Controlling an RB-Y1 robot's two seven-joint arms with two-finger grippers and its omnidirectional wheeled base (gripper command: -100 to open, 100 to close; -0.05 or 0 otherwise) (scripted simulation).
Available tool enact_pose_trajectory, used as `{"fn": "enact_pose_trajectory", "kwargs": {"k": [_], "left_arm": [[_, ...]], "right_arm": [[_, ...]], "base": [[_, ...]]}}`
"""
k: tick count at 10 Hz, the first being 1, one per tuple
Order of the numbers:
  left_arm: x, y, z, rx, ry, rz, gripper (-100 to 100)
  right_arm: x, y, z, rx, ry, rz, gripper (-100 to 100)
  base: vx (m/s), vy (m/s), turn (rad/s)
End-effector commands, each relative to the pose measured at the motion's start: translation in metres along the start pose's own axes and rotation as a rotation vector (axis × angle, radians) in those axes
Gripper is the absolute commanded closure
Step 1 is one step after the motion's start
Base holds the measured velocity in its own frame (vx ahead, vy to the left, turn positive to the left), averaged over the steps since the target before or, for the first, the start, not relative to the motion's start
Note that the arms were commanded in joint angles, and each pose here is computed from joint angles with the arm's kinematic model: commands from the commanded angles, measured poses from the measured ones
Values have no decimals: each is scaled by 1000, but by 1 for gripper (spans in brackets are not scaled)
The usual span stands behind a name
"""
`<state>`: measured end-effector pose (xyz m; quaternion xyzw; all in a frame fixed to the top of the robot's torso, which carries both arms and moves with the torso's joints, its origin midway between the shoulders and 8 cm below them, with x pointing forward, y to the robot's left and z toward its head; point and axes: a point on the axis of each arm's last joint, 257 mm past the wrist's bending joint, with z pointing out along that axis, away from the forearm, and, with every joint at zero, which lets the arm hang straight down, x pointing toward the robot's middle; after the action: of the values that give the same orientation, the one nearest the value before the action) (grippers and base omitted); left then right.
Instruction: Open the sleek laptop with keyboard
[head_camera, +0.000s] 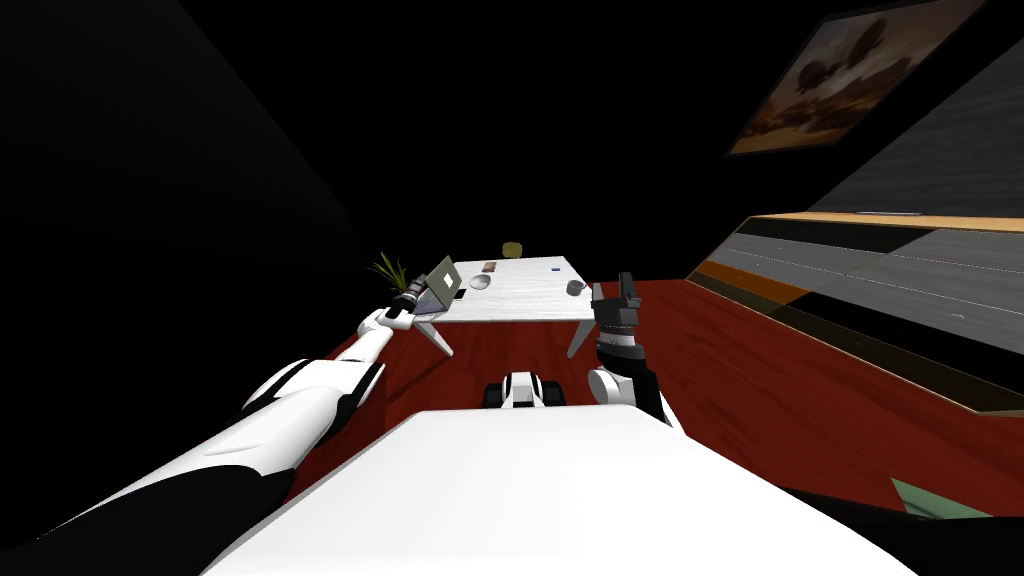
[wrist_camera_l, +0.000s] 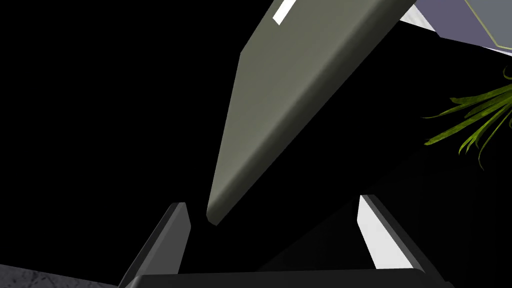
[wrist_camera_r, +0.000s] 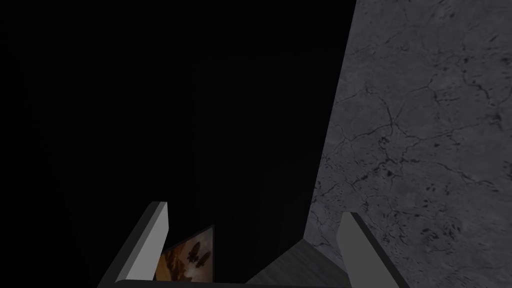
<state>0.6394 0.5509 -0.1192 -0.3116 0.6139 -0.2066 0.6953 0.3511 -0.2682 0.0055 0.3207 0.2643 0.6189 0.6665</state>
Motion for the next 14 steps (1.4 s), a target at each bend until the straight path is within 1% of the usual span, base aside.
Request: {"fn": "enact_pose_trajectory", "kwargs": {"k": [1, 2, 3, 4, 5, 6, 8, 9, 10, 11, 12, 13, 14], "left_arm": [[39, 14, -9, -39, 53, 5, 100], [40, 14, -10, -38, 56, 6, 100], [43, 6, -12, -17, 60, 8, 100], [43, -7, -9, 10, 59, 7, 100], [72, 1, -17, -20, 97, 13, 100], [74, -5, -17, -12, 99, 11, 100], [80, -19, -23, 28, 108, 12, 100], [101, -19, -29, 12, 131, 18, 100], [105, -24, -31, 16, 136, 14, 100], [109, -34, -37, 44, 141, 14, 100], [110, -33, -39, 45, 144, 15, 100], [129, -41, -47, 44, 159, 15, 100], [131, -47, -52, 53, 163, 15, 100]], "right_arm": [[0, 0, 0, 0, 0, 0, 0], [0, 0, 0, 0, 0, 0, 0], [0, 0, 0, 0, 0, 0, 0], [0, 0, 0, 0, 0, 0, 0], [0, 0, 0, 0, 0, 0, 0], [0, 0, 0, 0, 0, 0, 0], [0, 0, 0, 0, 0, 0, 0], [0, 0, 0, 0, 0, 0, 0], [0, 0, 0, 0, 0, 0, 0], [0, 0, 0, 0, 0, 0, 0], [0, 0, 0, 0, 0, 0, 0], [0, 0, 0, 0, 0, 0, 0], [0, 0, 0, 0, 0, 0, 0]], "base": [[63, 60, 59], [80, 75, 15], [39, 45, 2], [7, 23, 38], [60, 61, 108], [73, 74, 29], [18, 30, -15], [53, 62, 78], [67, 64, 23], [30, 26, -12], [4, -1, -13], [66, 45, 66], [77, 58, 40]]}}
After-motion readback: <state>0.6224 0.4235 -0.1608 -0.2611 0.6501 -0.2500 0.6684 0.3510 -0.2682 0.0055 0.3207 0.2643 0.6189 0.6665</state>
